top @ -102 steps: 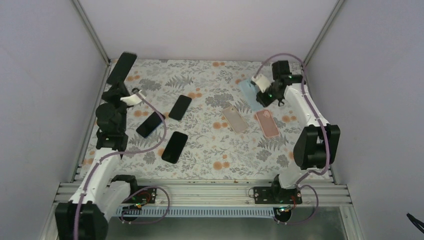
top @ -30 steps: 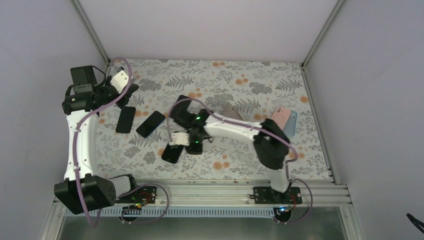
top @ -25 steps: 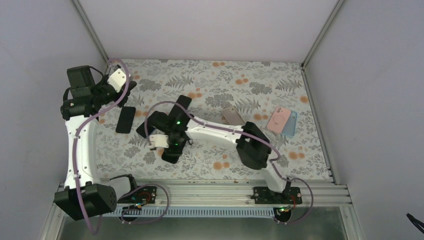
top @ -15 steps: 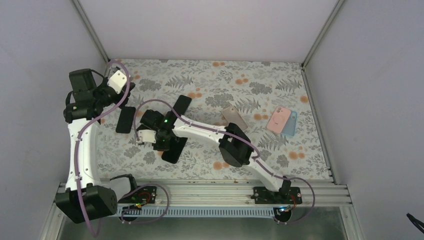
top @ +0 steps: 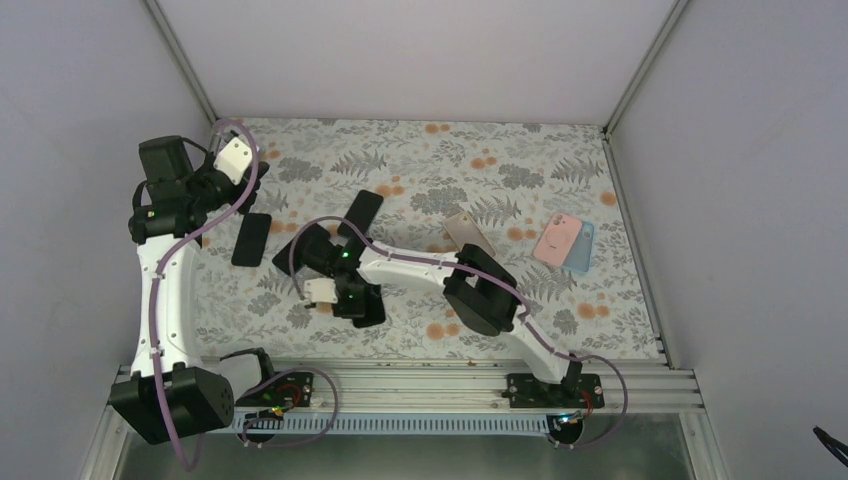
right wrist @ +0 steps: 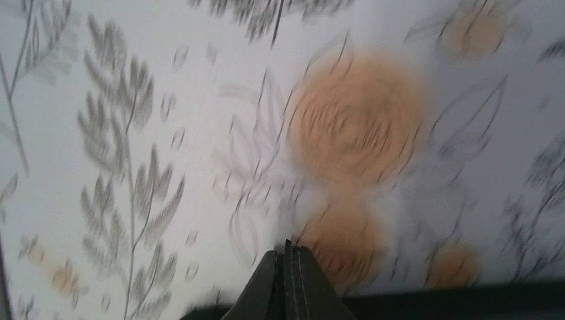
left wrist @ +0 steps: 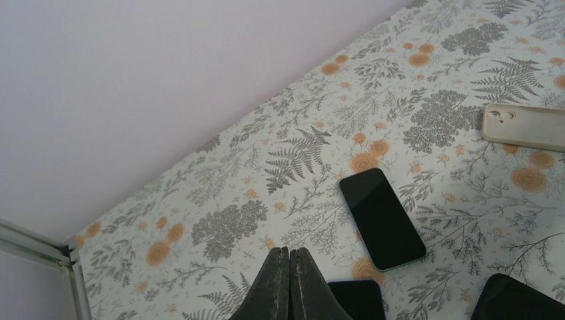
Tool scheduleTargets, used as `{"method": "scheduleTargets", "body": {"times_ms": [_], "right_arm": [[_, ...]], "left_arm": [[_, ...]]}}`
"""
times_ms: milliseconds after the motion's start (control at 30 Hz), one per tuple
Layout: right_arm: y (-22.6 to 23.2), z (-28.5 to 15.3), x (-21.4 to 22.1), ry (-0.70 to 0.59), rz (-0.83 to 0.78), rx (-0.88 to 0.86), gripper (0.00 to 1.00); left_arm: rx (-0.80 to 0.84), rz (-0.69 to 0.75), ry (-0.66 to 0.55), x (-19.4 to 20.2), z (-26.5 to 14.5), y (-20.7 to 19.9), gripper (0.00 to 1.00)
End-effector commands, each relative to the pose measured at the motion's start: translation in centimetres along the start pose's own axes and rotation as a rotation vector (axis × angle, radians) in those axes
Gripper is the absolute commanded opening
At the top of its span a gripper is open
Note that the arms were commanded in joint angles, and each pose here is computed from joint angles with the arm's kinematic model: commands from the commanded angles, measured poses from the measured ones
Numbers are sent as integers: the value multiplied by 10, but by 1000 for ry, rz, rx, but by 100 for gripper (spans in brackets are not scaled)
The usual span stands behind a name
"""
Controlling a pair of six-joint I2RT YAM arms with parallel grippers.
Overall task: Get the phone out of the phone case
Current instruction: Move the phone to the center of the board.
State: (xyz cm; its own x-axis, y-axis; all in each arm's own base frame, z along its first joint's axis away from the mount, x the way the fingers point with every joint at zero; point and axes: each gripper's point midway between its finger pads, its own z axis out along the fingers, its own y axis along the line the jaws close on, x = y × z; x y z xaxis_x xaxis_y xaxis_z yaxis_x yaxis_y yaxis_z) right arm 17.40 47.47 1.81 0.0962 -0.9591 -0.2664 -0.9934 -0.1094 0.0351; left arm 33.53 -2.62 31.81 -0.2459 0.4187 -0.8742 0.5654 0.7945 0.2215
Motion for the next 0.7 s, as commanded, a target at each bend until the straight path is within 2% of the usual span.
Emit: {"method": "scheduleTargets", "body": {"times_ms": [0, 167, 267, 300, 400, 433, 667], "right_arm": [[13, -22, 33, 80, -8, 10, 4], [6, -35, 84, 164, 31, 59, 4], [-4, -45, 105, 168, 74, 70, 5], [-3, -50, 106, 150, 77, 60, 11], [6, -71, 99, 75, 49, 45, 59], [8, -77, 99, 60, 44, 38, 69], [-6, -85, 101, 31, 19, 31, 94]], "left_arm": [[17, -23, -17, -1, 3, -2, 2], [29, -27, -21, -1, 2, -5, 2], [39, -31, -24, 1, 4, -7, 2], [40, -33, -25, 2, 5, -7, 2], [40, -37, -24, 3, 7, -6, 2], [42, -39, -24, 3, 7, -6, 2], [53, -38, -38, 2, 5, -11, 2]]}}
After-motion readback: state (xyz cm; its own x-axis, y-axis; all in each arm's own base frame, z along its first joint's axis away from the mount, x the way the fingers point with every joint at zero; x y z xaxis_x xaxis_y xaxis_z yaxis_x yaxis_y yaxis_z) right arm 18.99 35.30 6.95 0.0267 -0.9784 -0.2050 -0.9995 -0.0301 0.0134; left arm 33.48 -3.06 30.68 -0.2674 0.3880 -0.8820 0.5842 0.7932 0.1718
